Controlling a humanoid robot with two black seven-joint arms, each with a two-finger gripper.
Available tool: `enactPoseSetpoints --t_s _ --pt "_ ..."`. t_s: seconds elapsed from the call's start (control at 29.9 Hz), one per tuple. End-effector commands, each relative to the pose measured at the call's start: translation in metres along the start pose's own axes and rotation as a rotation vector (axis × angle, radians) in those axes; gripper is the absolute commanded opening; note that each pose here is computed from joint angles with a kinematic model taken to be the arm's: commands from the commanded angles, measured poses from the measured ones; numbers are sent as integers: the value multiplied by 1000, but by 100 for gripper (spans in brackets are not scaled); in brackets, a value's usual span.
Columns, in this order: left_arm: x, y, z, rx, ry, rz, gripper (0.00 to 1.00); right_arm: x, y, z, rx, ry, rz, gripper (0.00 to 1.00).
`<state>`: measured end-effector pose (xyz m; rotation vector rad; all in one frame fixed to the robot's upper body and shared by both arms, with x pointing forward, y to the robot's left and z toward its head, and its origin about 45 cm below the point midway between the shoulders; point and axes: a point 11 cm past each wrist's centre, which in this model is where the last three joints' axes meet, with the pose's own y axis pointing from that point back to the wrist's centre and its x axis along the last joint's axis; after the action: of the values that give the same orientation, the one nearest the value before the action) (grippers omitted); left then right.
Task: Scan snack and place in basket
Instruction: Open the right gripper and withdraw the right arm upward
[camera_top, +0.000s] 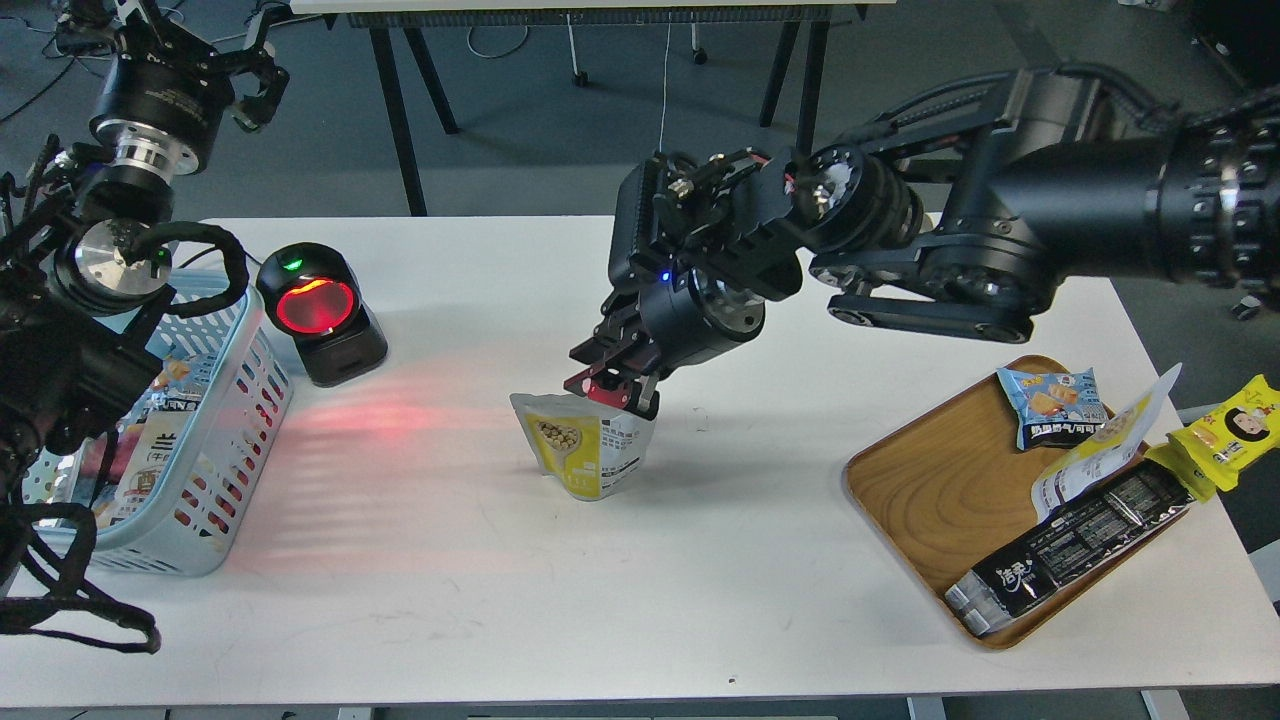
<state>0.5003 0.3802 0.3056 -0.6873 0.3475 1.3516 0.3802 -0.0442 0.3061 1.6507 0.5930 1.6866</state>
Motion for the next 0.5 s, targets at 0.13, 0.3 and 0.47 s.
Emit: enactPoseSetpoints --t_s 0.13,0.3,0.47 --pt "3 1 3 22 -35 -1 99 11 88 46 -139 -225 256 72" --pt "-6 -5 14 43 -103 -38 99 -18 149 72 -228 -471 445 93" --pt "-12 -7 18 139 -232 -88 99 -64 201 100 -315 -799 696 97"
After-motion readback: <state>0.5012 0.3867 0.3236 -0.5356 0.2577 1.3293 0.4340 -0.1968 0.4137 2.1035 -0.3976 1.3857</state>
